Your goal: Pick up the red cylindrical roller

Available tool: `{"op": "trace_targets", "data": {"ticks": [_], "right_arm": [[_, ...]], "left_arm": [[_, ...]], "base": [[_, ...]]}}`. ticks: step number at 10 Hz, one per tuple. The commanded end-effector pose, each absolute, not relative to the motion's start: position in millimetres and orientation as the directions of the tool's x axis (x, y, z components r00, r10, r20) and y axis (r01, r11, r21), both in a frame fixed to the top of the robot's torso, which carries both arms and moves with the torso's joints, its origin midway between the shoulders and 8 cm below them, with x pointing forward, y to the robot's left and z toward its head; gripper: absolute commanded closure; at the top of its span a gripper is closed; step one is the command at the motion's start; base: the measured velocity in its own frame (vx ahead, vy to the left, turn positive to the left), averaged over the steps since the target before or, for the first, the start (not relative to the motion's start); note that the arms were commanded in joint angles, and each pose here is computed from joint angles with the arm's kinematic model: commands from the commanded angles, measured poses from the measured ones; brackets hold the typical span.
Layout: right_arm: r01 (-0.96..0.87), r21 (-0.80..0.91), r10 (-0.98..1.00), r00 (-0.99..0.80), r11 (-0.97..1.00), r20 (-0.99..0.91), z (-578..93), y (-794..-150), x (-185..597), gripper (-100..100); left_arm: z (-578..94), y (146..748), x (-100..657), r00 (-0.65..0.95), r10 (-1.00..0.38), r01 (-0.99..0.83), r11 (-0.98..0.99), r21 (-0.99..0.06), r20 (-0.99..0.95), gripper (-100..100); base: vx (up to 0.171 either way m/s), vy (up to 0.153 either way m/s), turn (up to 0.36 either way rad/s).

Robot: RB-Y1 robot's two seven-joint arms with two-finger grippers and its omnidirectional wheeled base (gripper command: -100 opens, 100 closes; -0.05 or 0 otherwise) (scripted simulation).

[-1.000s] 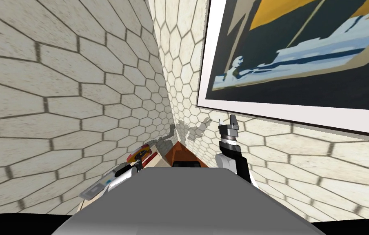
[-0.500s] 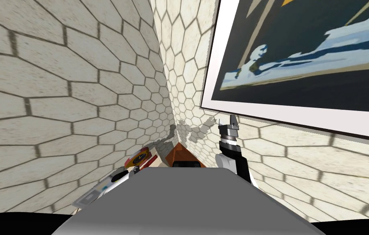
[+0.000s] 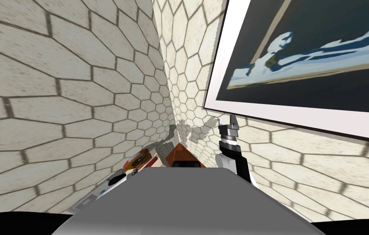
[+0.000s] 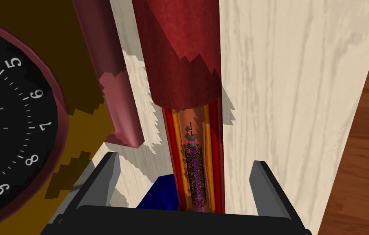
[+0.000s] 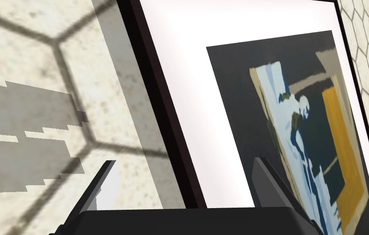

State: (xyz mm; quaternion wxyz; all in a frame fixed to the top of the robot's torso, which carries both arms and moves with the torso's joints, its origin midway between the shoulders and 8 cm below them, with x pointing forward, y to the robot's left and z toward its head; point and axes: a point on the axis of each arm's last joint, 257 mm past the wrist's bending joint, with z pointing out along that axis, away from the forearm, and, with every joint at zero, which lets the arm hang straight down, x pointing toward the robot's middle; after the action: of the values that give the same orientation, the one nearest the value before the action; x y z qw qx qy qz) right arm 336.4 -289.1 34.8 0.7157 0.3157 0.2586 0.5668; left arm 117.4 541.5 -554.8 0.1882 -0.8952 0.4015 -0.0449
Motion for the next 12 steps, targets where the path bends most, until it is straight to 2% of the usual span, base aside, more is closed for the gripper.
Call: {"op": "trace_targets", "data": {"ticks": [1, 6, 7, 11, 12], "right_arm": [[-0.648, 0.745, 0.975, 0.224, 0.158, -0.012, 35, -289, 336, 0], [-0.648, 0.745, 0.975, 0.224, 0.158, -0.012, 35, -289, 336, 0], [-0.648, 0.745, 0.975, 0.224, 0.158, -0.012, 35, -289, 336, 0], [-0.648, 0.745, 0.975, 0.224, 0.158, -0.012, 35, -289, 336, 0], [-0.648, 0.745, 0.975, 0.224, 0.158, -0.012, 35, -289, 336, 0]], "left_arm": [[-561, 537, 119, 0.672, -0.737, -0.703, -0.605, -0.373, -0.071, -100], [-575, 527, 123, 0.668, -0.741, -0.706, -0.601, -0.374, -0.071, -100], [-575, 527, 123, 0.668, -0.741, -0.706, -0.601, -0.375, -0.071, 100], [-575, 528, 124, 0.67, -0.739, -0.704, -0.603, -0.376, -0.07, 100], [-575, 528, 124, 0.67, -0.739, -0.704, -0.602, -0.376, -0.07, 0]], "base": [[0.006, 0.025, 0.021], [0.004, 0.016, 0.003], [0.0, 0.0, 0.0], [0.0, 0.0, 0.0], [0.0, 0.0, 0.0]]}}
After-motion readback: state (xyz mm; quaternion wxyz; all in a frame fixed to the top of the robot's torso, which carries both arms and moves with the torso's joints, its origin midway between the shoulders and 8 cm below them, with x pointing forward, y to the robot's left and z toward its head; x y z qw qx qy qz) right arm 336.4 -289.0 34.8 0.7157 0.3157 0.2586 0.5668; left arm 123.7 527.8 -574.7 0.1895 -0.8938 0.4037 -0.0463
